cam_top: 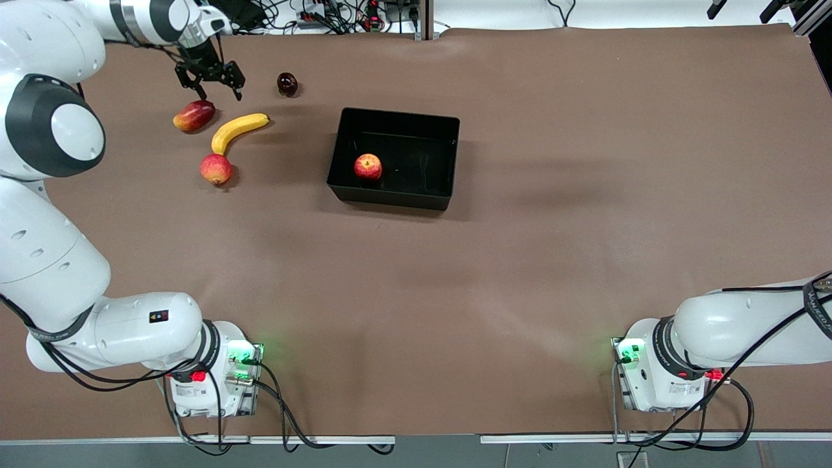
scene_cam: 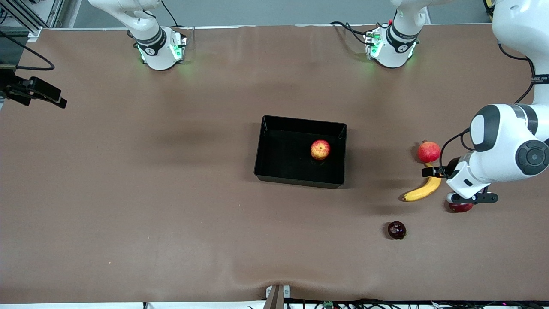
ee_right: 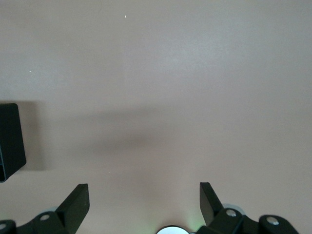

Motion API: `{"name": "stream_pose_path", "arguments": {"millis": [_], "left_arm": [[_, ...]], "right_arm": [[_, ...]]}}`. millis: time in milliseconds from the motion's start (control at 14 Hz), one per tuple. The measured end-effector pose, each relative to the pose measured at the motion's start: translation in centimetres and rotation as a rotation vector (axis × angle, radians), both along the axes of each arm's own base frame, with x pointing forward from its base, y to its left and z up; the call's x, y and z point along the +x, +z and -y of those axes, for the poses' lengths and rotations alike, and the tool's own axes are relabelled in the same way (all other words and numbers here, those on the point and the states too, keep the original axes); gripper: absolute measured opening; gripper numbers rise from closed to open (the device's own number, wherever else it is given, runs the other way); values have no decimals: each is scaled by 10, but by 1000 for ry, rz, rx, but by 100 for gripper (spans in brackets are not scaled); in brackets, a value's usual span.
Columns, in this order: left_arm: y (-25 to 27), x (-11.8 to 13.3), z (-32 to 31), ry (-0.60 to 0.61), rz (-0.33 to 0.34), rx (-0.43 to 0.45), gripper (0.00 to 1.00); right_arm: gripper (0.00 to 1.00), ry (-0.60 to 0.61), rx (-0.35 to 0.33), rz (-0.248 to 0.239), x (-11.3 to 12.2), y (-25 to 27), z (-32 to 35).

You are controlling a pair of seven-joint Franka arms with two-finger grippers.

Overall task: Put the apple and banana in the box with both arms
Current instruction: 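Move the left gripper to the yellow banana and grasp it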

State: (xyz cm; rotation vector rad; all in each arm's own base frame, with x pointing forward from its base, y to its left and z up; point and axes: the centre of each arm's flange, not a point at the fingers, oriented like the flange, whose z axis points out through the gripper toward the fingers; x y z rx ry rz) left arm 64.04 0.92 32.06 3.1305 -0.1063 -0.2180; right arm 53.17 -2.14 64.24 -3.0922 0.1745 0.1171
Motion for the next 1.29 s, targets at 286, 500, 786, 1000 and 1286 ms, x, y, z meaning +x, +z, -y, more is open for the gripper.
{"name": "stream_pose_path", "arguments": {"millis": [286, 500, 786, 1000, 1286], "left_arm": [[-35, -8, -21, -182, 62, -33, 100], [-56, -4, -17, -348, 112, -52, 100], [-92, 2, -25, -559, 163, -72, 100], [-110, -1, -29, -634, 150, -87, 100], [-124, -6, -33, -746, 126, -98, 95]], "right_arm": [[100, 0, 0, 0, 0, 0, 0], [100, 0, 0, 0, 0, 0, 0], [100, 0, 0, 0, 0, 0, 0], [100, 0, 0, 2, 0, 0, 0], [100, 5, -1, 17, 3, 0, -3]]}}
